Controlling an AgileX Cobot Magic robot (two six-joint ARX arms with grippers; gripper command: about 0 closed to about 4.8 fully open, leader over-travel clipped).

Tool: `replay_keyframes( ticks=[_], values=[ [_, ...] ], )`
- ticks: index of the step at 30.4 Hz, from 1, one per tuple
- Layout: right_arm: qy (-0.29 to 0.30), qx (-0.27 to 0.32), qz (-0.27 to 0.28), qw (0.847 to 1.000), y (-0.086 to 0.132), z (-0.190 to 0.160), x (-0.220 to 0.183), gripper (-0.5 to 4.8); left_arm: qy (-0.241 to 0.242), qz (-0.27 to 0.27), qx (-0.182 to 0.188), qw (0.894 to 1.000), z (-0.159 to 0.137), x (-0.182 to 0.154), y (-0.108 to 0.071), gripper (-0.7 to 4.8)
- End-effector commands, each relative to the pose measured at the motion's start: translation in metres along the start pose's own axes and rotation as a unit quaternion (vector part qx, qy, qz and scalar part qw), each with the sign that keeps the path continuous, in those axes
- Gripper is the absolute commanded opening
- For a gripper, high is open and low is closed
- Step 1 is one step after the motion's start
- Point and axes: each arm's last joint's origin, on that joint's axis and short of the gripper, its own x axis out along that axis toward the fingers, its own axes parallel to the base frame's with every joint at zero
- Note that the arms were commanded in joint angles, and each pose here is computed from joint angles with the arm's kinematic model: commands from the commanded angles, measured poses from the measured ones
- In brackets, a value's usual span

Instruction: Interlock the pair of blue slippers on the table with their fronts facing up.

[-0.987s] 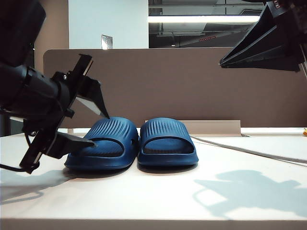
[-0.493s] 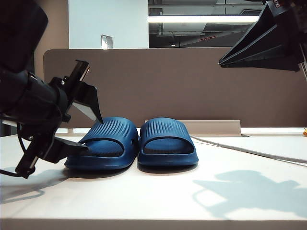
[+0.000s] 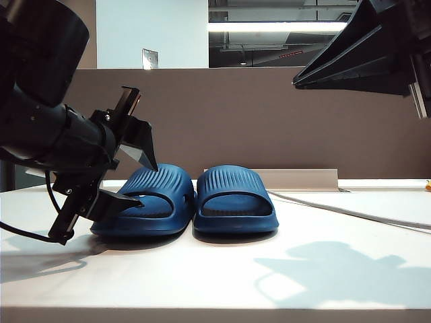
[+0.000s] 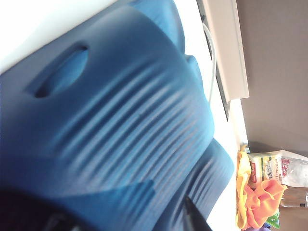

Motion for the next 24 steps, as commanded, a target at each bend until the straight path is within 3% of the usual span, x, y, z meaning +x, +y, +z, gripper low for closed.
replay_keyframes(
  ticks=[1, 6, 12, 15, 24],
  values=[
    [-0.012, -0.013, -0.002, 1.0, 0.002, 0.003, 0.0, -0.05, -0.001, -0.001, 0.0, 1.0, 0.0, 0.0, -0.001, 2.36],
    [-0.01, -0.016, -0.006, 1.0, 0.0, 0.002, 0.001, -0.05, 0.001, 0.009, 0.004, 1.0, -0.001, 0.0, 0.001, 1.43],
    [0.008, -0.012, -0.015, 1.0, -0.006, -0.001, 0.008, -0.05, 0.002, 0.024, 0.008, 1.0, -0.001, 0.0, 0.004, 1.37],
    [0.016, -0.012, -0.02, 1.0, -0.009, -0.002, 0.011, -0.05, 0.002, 0.026, 0.009, 1.0, -0.001, 0.0, 0.004, 0.87],
    [0.02, -0.012, -0.022, 0.999, -0.01, -0.003, 0.013, -0.05, -0.006, 0.029, 0.033, 0.999, -0.001, 0.0, 0.005, 0.83]
  ],
)
